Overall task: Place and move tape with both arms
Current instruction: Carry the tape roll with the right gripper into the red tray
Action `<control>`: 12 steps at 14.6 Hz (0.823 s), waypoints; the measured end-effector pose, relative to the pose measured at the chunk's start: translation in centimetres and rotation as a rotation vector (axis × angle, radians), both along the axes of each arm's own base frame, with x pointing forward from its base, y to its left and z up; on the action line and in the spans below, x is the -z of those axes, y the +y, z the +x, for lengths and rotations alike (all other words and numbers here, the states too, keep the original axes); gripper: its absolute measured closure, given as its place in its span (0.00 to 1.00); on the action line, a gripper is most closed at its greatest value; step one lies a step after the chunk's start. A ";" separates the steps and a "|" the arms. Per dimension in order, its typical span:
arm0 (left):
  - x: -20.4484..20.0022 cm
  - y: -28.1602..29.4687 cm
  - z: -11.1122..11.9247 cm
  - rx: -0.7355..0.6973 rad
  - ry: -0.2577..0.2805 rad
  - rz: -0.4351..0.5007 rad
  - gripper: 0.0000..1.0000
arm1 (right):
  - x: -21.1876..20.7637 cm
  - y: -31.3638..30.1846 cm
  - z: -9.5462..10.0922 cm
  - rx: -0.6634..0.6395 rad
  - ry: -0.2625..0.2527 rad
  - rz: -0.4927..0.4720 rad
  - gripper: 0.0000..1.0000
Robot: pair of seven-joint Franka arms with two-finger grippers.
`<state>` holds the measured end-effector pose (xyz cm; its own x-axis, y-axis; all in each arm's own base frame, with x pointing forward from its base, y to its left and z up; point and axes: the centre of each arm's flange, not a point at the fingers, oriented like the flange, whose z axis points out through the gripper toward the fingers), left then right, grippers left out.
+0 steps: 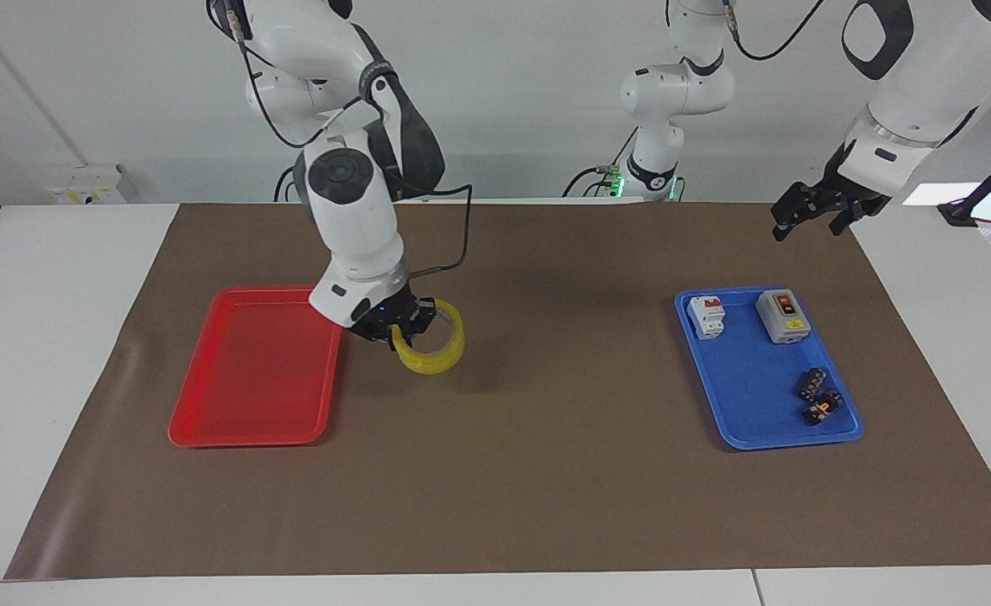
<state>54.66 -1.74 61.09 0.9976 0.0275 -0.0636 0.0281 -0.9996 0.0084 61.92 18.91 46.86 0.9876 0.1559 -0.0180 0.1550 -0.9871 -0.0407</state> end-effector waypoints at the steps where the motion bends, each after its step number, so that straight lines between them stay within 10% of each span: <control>1: 0.0 -0.1 0.0 0.001 0.000 0.000 0.00 | -0.7 -2.1 -0.1 -0.022 0.019 -0.004 0.78; 6: -0.3 -0.1 -0.2 0.002 -0.006 0.000 0.00 | 0.5 -14.3 0.9 -0.144 0.052 0.008 0.78; 12: -0.3 -0.1 -0.2 0.002 -0.006 0.000 0.00 | 8.7 -22.4 -2.5 -0.288 -0.045 0.000 0.78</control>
